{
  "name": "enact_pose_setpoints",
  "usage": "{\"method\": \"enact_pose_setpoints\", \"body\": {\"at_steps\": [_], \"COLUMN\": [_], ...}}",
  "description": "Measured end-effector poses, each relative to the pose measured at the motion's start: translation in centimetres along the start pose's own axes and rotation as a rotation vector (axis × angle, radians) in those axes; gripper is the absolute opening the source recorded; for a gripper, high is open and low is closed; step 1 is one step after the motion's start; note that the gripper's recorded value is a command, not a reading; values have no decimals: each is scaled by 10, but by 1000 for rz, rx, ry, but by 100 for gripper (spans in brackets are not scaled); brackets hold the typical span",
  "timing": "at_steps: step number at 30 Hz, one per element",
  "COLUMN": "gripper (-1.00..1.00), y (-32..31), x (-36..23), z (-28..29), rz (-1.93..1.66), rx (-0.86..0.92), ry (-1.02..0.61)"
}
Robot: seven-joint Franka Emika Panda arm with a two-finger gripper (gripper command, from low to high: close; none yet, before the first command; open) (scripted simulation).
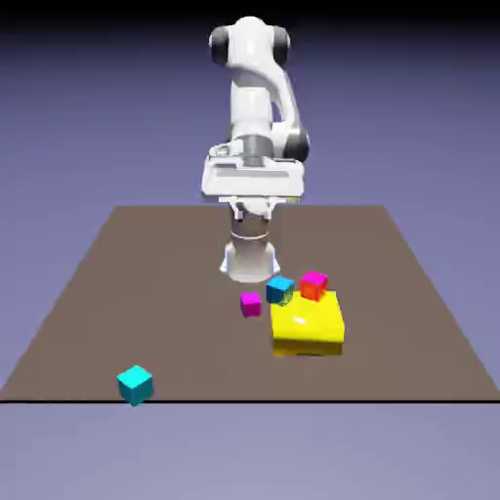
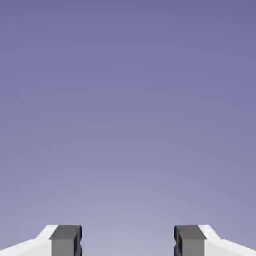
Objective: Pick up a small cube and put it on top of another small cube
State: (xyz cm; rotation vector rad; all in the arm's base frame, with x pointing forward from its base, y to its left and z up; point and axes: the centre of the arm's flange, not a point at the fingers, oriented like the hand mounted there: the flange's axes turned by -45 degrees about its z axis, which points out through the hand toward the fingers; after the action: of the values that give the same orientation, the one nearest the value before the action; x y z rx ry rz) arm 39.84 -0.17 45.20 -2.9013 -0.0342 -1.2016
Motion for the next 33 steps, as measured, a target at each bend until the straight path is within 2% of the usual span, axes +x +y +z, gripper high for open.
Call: {"method": "enact_pose_setpoints", "body": {"at_steps": [14,29,33], "gripper": [0,0,0], "y": [92,194,203], "x": [-24,-140,-155], "z": [135,250,280], "rz": [363,618,609], "rx": [-120,-462,-469], "ry": [-130,-257,-259]}}
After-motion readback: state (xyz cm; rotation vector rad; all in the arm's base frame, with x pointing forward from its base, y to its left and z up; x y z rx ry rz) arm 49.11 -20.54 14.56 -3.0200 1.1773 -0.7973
